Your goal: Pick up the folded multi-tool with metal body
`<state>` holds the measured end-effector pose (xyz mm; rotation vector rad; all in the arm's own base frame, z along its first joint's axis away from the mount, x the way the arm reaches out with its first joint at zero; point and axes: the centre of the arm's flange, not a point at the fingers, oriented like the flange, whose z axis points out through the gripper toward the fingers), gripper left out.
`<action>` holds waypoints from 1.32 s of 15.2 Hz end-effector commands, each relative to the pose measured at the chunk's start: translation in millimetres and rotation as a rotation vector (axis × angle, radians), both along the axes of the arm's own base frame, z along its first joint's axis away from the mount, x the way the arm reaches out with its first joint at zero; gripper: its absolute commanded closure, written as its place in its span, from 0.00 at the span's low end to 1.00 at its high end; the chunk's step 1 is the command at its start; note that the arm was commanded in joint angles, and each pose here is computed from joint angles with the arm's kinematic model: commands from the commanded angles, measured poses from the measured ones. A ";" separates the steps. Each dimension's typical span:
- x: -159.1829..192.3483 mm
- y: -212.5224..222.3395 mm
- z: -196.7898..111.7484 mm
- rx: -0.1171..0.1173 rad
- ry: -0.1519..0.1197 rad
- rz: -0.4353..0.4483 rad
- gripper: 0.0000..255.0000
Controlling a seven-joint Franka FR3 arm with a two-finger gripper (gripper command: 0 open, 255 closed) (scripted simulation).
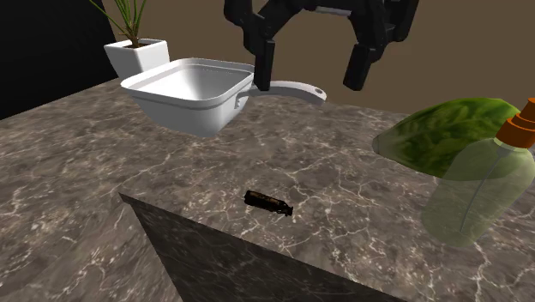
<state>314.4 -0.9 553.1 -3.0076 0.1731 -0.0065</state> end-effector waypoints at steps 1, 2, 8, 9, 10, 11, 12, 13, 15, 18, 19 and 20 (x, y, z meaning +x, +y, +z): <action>0.0 0.0 0.0 0.000 0.000 0.000 0.00; 6.7 0.5 -11.8 -0.009 0.002 0.044 0.00; 45.5 6.9 -82.9 -0.066 0.015 0.306 0.00; 51.7 8.6 -94.8 -0.075 0.017 0.350 0.00; 57.8 10.4 -106.8 -0.085 0.020 0.393 0.00; 63.8 12.4 -118.8 -0.094 0.022 0.437 0.00; 69.6 14.5 -130.8 -0.104 0.024 0.481 0.00; 75.4 16.7 -142.9 -0.113 0.026 0.524 0.00; 86.4 21.6 -167.1 -0.132 0.031 0.612 0.00; 102.0 29.9 -203.7 -0.160 0.037 0.743 0.00; 102.8 30.3 -205.7 -0.162 0.037 0.750 0.00; 102.8 30.3 -211.0 -0.162 0.037 0.750 0.00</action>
